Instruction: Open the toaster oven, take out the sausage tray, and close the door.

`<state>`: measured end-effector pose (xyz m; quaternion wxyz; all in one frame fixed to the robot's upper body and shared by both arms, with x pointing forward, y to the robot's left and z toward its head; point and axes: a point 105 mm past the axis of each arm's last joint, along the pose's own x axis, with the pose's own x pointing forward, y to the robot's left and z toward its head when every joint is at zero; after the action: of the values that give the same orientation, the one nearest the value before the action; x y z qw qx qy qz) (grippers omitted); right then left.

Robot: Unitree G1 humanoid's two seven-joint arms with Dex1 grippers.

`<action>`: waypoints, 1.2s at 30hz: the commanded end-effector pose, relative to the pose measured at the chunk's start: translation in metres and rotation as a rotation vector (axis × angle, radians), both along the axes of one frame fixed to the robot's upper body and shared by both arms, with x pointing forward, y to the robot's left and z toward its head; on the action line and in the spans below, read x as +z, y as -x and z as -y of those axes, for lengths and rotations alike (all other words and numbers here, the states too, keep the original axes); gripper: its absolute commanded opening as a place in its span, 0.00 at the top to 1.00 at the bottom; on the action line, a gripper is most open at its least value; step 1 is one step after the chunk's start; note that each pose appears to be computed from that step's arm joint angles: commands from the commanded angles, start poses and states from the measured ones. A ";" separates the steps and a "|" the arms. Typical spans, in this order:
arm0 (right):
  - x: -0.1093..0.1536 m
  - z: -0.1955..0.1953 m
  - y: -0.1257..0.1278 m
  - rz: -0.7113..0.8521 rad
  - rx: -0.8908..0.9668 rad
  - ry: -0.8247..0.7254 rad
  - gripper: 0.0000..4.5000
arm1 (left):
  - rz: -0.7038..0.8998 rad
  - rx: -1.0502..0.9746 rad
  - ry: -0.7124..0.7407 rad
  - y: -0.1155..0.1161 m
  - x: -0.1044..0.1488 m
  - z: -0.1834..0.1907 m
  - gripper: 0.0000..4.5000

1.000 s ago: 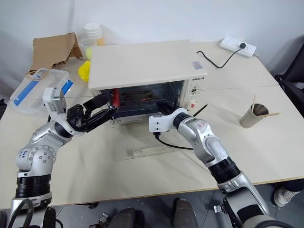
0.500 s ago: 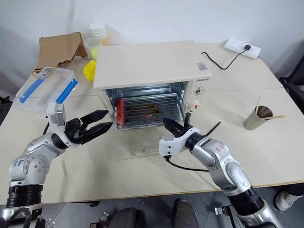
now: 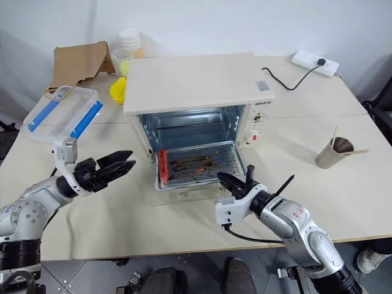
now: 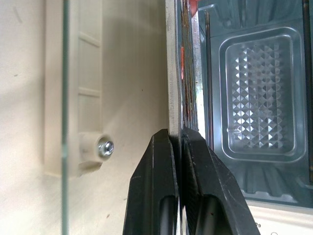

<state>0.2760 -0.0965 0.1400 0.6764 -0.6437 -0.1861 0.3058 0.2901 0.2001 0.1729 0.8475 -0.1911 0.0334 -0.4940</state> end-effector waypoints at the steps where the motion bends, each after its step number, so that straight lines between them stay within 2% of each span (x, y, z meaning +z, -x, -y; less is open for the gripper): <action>1: 0.021 -0.003 0.006 0.083 0.020 -0.028 1.00 | -0.083 -0.019 0.000 0.007 0.001 0.001 0.15; 6: 0.025 -0.003 0.007 0.107 0.030 -0.027 1.00 | -0.232 -0.018 0.017 0.007 -0.006 0.002 0.15; 11: 0.031 -0.005 0.010 0.137 0.066 -0.031 1.00 | -0.326 -0.047 0.081 0.005 -0.001 0.011 0.15; 20: 0.036 -0.007 0.013 0.159 0.114 -0.037 1.00 | -0.410 -0.006 0.074 -0.004 -0.005 0.014 0.15; 23: 0.036 -0.007 0.014 0.159 0.121 -0.034 1.00 | -0.408 -0.002 0.064 -0.005 -0.006 0.014 0.27; 26: 0.036 -0.007 0.012 0.159 0.121 -0.035 1.00 | -0.410 -0.025 0.092 -0.004 -0.002 0.017 0.47; 36: 0.040 -0.010 0.009 0.177 0.141 -0.043 1.00 | -0.466 -0.080 0.060 -0.003 0.000 0.030 0.47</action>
<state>0.2681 -0.0854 0.1645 0.6466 -0.6429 -0.2690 0.3102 0.2963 0.1739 0.1677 0.8005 -0.3200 0.2195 -0.4568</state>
